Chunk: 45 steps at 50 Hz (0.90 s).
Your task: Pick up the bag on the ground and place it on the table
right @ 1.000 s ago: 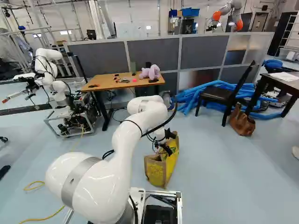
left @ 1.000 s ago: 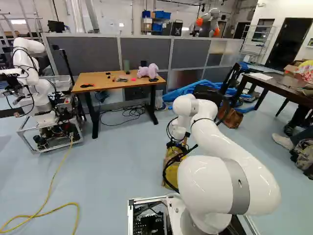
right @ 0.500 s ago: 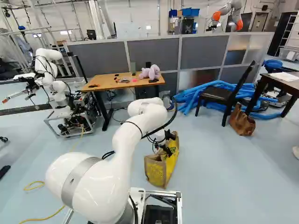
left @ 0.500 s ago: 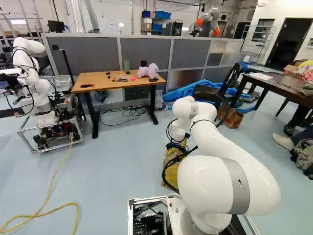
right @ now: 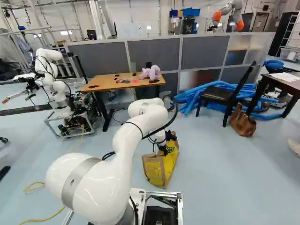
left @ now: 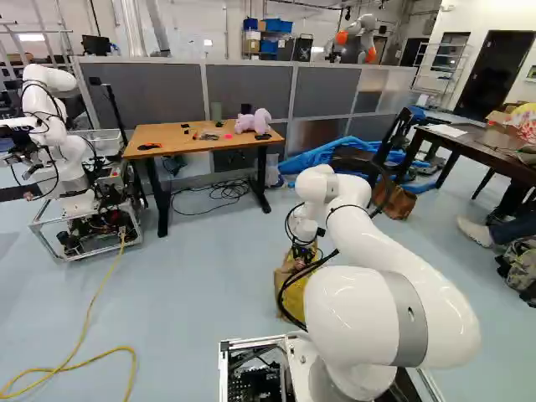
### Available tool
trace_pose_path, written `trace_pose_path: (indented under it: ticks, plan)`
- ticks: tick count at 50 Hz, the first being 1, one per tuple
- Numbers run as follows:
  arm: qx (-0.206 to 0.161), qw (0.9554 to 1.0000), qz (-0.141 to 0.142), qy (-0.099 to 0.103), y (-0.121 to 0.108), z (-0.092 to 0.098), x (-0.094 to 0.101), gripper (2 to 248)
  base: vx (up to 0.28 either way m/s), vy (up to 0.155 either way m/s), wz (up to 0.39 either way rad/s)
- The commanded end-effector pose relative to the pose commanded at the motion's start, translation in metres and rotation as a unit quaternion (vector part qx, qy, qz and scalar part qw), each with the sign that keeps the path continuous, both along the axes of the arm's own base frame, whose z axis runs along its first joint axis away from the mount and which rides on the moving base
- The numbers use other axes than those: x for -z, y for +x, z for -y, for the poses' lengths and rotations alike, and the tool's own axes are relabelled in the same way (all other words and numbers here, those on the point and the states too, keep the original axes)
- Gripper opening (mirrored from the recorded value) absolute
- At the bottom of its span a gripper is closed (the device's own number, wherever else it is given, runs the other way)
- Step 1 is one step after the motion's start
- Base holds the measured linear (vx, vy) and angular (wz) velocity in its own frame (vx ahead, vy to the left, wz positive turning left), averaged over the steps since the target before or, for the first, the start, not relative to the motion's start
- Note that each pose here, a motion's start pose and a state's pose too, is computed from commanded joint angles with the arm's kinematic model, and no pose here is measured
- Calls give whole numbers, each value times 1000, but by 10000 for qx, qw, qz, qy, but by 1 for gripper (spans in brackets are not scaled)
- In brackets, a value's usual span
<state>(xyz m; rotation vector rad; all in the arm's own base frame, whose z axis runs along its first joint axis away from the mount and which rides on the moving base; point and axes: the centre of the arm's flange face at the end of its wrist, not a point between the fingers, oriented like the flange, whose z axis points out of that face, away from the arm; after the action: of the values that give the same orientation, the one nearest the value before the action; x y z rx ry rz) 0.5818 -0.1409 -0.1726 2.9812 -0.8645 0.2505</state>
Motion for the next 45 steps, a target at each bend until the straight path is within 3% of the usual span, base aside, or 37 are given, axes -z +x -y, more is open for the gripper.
trace_pose_path:
  ticks: [3, 4, 9, 10, 45]
  plan:
    - [0, 10000, 0, 0, 0, 0, 0, 75, 0, 0, 0]
    - [0, 10000, 0, 0, 0, 0, 0, 38, 0, 0, 0]
    - [0, 10000, -2, 0, 0, 0, -4, 38, 0, 0, 0]
    - [0, 10000, -2, 0, 0, 0, -5, 21, 0, 0, 0]
    - [0, 10000, 0, 0, 2, 0, -56, 21, 0, 0, 0]
